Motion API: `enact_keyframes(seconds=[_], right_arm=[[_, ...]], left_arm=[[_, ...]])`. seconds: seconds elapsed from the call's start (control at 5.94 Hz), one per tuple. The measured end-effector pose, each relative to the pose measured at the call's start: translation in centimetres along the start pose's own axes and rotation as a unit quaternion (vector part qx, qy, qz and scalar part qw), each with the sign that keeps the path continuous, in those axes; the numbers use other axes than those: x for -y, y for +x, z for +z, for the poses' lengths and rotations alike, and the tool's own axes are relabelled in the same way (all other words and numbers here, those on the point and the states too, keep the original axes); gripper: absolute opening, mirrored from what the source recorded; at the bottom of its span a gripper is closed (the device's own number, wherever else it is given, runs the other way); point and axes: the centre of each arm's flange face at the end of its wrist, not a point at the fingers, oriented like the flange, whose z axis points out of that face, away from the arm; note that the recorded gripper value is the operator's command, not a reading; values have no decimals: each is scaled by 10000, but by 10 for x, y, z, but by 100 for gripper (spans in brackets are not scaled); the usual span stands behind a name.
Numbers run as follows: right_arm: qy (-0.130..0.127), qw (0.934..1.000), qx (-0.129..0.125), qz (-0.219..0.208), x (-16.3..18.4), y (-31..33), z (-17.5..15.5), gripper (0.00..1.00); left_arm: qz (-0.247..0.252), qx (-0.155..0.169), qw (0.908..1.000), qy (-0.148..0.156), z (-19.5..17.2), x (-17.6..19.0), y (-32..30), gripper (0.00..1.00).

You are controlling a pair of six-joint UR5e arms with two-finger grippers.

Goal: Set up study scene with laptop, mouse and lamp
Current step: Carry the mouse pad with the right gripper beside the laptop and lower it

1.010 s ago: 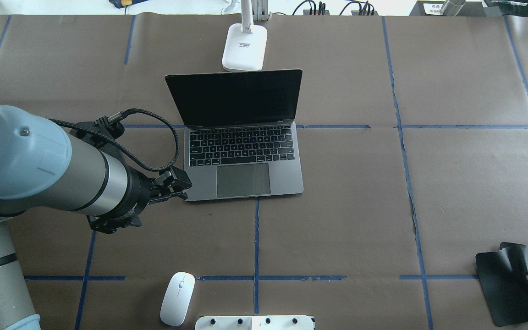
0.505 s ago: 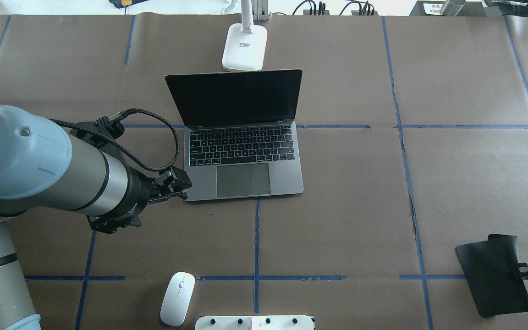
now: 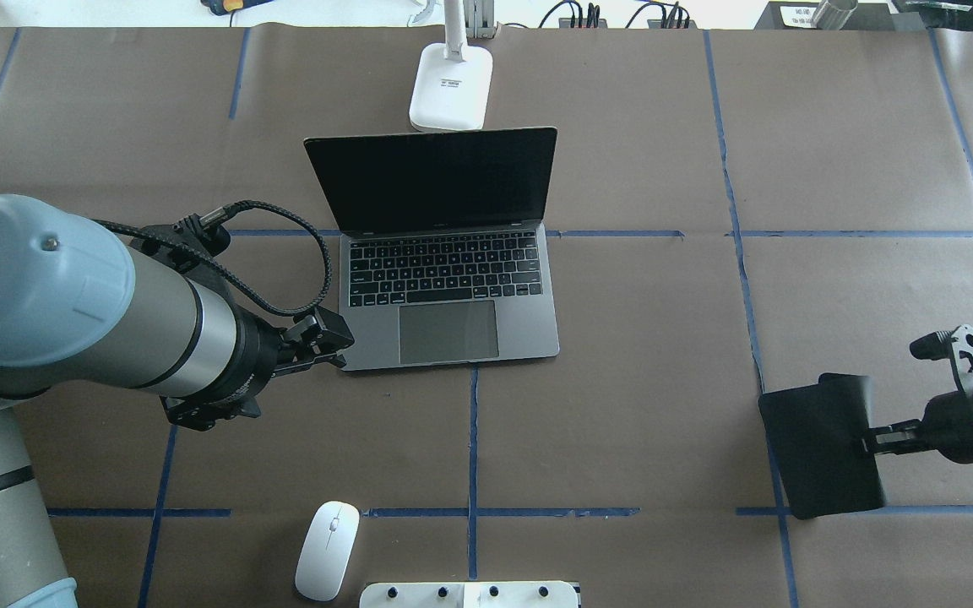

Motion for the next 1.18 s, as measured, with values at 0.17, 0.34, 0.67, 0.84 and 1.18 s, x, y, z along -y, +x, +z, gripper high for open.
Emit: enact_keyframes(seconds=[0.17, 0.34, 0.67, 0.84, 1.18], right_arm=[[161, 9995, 230, -153, 21, -30, 6, 0], [288, 9984, 406, -266, 46, -62, 16, 0], [470, 9976, 423, -270, 117, -133, 33, 0], [514, 9979, 328, -230, 149, -159, 39, 0], [528, 9978, 120, -374, 192, -173, 60, 0]], left_arm=[[-2, 3, 10000, 6, 0, 1, 0, 100], [-5, 9, 10000, 9, 0, 1, 0, 100], [-7, 9, 10000, 16, 0, 1, 0, 100], [-10, 5, 10000, 20, 0, 1, 0, 100], [-3, -14, 10000, 23, -1, 1, 1, 100]])
